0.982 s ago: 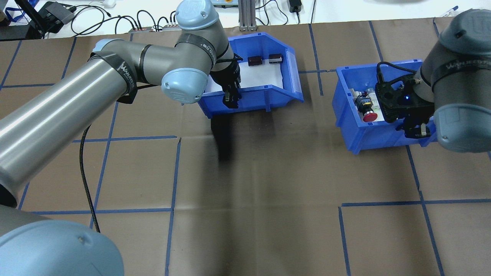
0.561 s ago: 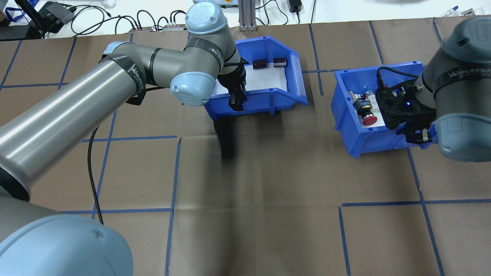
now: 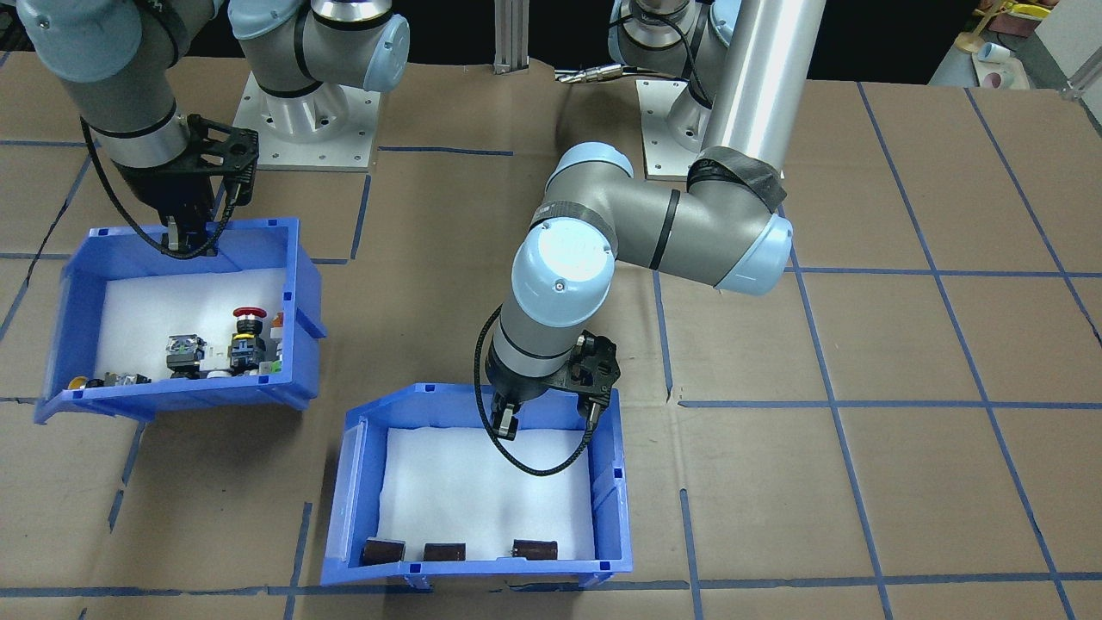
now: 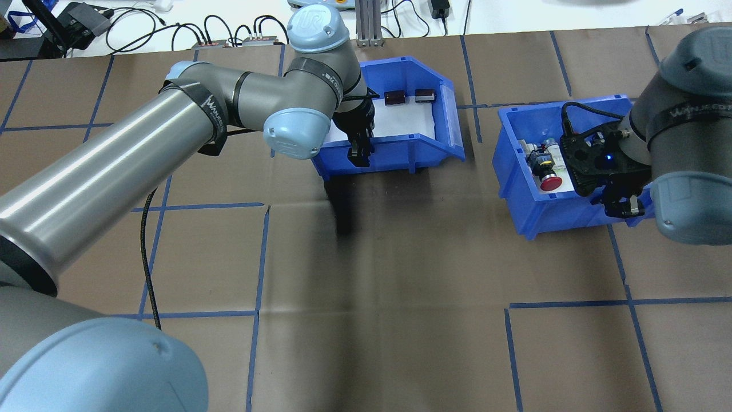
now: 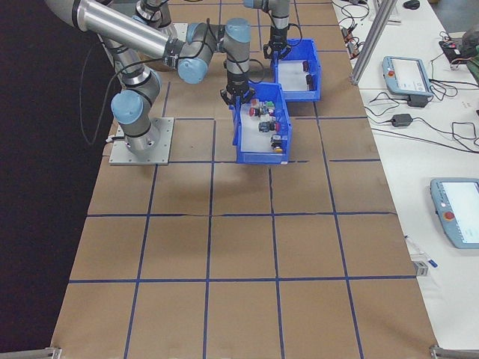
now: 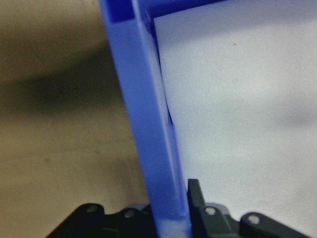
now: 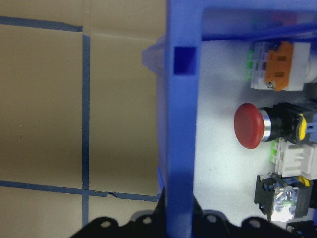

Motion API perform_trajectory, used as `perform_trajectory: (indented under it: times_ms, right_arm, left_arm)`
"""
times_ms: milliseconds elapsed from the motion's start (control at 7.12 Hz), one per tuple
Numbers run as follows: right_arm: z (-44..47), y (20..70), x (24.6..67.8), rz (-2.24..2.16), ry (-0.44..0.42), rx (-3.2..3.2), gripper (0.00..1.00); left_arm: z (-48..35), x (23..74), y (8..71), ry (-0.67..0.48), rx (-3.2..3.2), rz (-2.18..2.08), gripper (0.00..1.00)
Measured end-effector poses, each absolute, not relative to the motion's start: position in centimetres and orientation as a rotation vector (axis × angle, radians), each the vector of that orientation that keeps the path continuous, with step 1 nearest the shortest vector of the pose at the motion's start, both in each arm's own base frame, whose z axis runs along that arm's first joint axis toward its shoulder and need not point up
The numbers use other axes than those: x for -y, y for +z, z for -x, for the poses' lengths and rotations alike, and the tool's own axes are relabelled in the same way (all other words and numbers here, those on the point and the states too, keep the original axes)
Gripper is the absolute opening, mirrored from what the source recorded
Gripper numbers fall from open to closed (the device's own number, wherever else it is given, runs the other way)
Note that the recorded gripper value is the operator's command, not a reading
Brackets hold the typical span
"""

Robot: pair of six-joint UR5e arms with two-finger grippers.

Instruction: Place battery box in front

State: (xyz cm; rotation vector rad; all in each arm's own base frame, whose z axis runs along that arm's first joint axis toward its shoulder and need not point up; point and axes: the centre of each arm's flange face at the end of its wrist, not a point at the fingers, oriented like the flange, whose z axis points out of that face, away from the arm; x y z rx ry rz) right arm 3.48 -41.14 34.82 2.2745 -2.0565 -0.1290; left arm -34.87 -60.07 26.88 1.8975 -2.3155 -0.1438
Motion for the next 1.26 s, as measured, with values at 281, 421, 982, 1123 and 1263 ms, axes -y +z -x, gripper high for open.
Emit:
perform_trajectory:
  times_ms: [281, 421, 982, 1123, 1263]
  right_arm:
    - [-4.0, 34.6, 38.7, -2.269, -0.13, 2.056, 0.07]
    - [-4.3, 34.5, 37.9, -2.264, -0.127, 2.06, 0.07]
    - [-8.1, 33.8, 34.5, -2.195, -0.104, 2.131, 0.07]
    - [-10.5, 33.7, 33.8, -2.193, -0.097, 2.128, 0.07]
    - [-12.9, 33.6, 32.9, -2.197, -0.089, 2.118, 0.07]
  left_arm:
    - [34.8, 59.9, 27.1, -0.138, 2.342, -1.874, 0.92]
    - [34.7, 59.9, 27.3, -0.121, 2.349, -1.873, 0.98]
    - [30.7, 58.5, 34.0, -0.054, 2.545, -1.697, 0.98]
    - [28.1, 57.7, 36.3, -0.089, 2.674, -1.55, 0.98]
    - [25.5, 56.6, 38.5, -0.123, 2.797, -1.364, 0.98]
